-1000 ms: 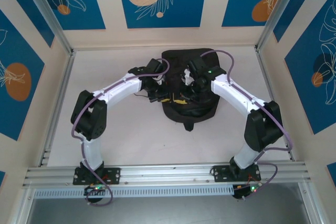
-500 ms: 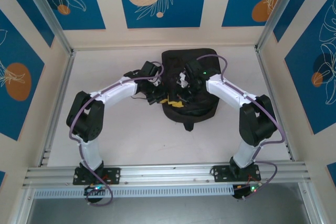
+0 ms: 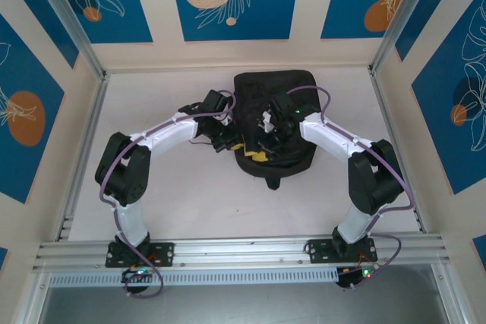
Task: Pack the student bag
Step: Zip the student bag at the center of the table.
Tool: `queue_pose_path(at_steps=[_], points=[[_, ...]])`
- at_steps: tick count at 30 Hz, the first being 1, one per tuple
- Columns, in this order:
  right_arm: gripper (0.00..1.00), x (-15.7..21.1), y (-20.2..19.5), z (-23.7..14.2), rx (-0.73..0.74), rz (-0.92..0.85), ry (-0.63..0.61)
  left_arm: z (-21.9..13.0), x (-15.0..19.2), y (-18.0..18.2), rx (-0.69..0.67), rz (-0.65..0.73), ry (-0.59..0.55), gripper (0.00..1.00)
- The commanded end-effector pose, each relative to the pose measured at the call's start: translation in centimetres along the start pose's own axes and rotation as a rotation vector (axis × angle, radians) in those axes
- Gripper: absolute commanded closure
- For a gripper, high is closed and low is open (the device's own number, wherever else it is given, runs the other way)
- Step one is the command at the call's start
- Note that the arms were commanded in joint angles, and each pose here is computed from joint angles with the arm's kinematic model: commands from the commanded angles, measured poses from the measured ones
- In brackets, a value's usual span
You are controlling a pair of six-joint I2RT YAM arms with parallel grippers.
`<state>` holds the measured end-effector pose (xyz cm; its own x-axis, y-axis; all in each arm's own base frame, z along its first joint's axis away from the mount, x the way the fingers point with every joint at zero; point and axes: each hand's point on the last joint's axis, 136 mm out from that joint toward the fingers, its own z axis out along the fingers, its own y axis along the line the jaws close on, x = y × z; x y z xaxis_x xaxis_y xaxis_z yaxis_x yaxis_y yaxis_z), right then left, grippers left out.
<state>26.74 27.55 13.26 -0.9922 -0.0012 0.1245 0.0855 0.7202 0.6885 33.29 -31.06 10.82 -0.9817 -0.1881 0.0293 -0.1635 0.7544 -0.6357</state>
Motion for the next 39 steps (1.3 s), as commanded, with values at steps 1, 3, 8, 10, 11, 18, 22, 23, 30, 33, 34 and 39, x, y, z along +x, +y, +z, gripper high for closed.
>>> queue_pose_path(at_steps=[1,3,8,10,11,18,22,23,30,33,34,39], points=[[0.71,1.3,0.7,1.2,-0.078,0.052,0.086,-1.2,-0.4,-0.7,0.033,-0.002,-0.027,1.00],[0.79,1.3,1.0,1.3,-0.096,0.064,0.099,-1.2,-0.4,-0.6,0.031,-0.005,-0.030,1.00],[0.97,1.7,0.7,1.4,-0.095,0.071,0.111,-1.4,-0.3,-0.5,0.034,-0.002,-0.032,1.00],[1.00,1.9,0.5,1.2,-0.085,0.072,0.105,-1.4,-0.3,-0.3,0.026,0.003,-0.036,1.00],[1.00,2.0,0.4,1.0,-0.084,0.072,0.104,-1.5,-0.4,-0.1,0.019,0.003,-0.037,1.00],[1.00,4.6,-0.1,-0.1,-0.071,0.032,0.134,-2.7,-1.9,2.3,-0.040,-0.011,-0.087,1.00],[1.00,6.8,-1.3,-0.7,-0.060,0.032,0.158,-3.8,-3.2,3.1,-0.074,0.003,-0.123,1.00],[1.00,7.4,-1.6,-0.8,-0.057,0.033,0.164,-4.1,-3.6,3.1,-0.082,0.011,-0.133,1.00],[1.00,9.6,-4.3,-2.8,0.024,0.048,0.139,-5.7,-6.0,3.3,-0.141,0.069,-0.184,1.00],[1.00,9.0,-6.4,-4.6,0.110,0.081,0.055,-6.8,-7.5,3.8,-0.191,0.093,-0.215,1.00],[1.00,8.5,-7.1,-5.3,0.140,0.091,0.013,-7.3,-8.2,4.2,-0.214,0.095,-0.232,1.00],[1.00,7.0,-5.5,-5.0,0.081,0.073,-0.038,-8.2,-11.4,4.0,-0.291,0.155,-0.260,1.00]])
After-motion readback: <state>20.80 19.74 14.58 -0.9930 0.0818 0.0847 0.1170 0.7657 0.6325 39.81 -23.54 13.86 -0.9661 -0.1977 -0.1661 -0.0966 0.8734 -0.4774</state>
